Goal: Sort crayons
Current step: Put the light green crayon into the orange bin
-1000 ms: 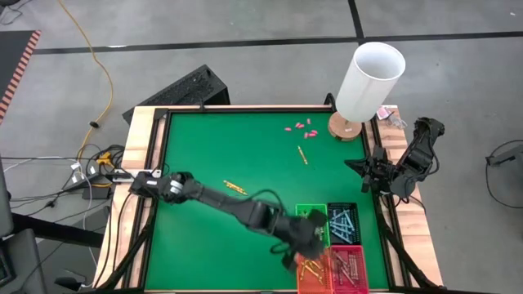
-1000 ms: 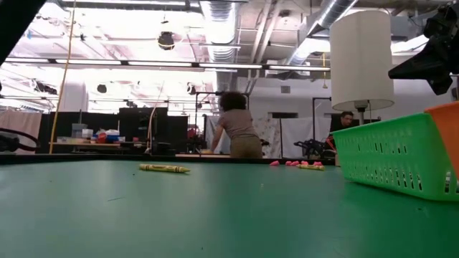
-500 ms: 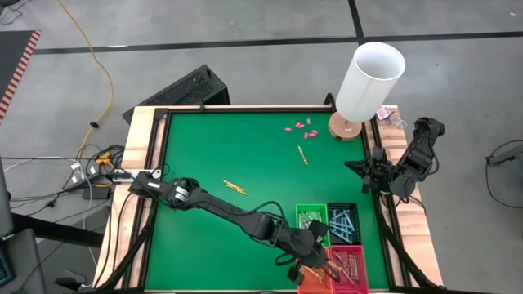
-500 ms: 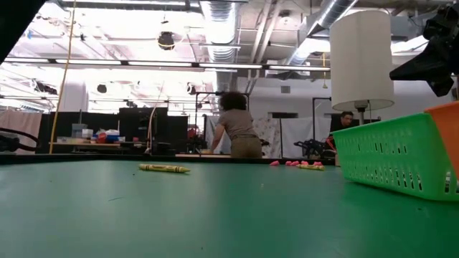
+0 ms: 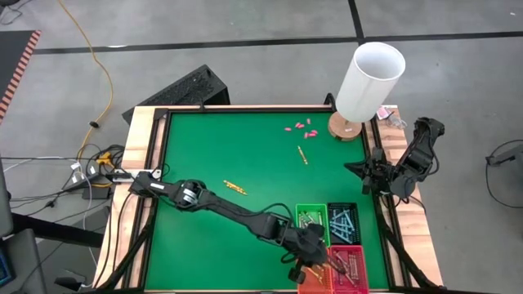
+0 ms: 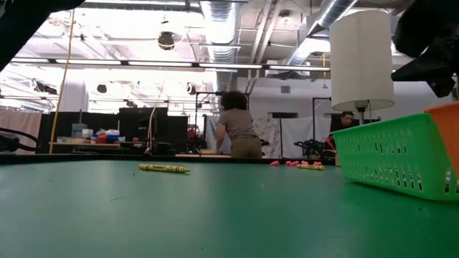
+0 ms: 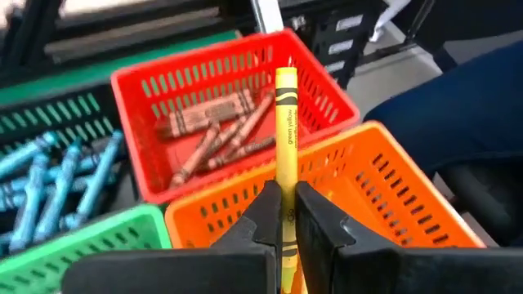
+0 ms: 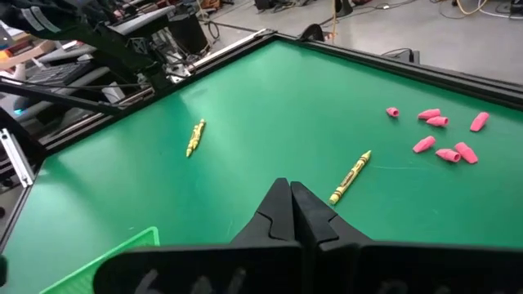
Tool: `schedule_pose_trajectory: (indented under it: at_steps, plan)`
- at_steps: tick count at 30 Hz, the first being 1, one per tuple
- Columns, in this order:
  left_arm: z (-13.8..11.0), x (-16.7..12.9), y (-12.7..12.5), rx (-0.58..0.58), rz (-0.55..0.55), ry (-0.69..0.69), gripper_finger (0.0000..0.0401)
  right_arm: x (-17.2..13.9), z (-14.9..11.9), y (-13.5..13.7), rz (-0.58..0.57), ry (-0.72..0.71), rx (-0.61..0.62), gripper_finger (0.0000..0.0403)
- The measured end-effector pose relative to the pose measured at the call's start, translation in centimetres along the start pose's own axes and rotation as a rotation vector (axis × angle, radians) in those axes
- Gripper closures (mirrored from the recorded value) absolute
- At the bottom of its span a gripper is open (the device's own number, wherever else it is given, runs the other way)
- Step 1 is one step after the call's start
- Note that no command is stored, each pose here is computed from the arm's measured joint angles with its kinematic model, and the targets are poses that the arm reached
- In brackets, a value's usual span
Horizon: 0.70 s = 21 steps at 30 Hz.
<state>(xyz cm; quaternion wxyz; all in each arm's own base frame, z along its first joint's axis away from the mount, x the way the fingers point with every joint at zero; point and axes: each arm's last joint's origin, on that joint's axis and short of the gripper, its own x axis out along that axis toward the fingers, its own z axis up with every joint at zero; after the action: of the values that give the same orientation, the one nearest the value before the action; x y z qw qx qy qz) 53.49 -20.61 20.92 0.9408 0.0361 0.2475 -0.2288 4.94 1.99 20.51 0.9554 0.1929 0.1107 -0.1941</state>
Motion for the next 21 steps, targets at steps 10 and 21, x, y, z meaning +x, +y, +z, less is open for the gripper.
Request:
schedule_pose_trajectory:
  at_steps: [10,21]
  plan:
    - [-0.5,-0.1,0.3,-0.026,-0.034,0.047,0.0321,0.0,0.0,0.0,0.007,0.013,-0.001,0.0403]
    - [0.8,-1.7,1.7,-0.211,0.074,0.064,0.0232,0.0,0.0,0.0,0.009,0.016,-0.001,0.0403]
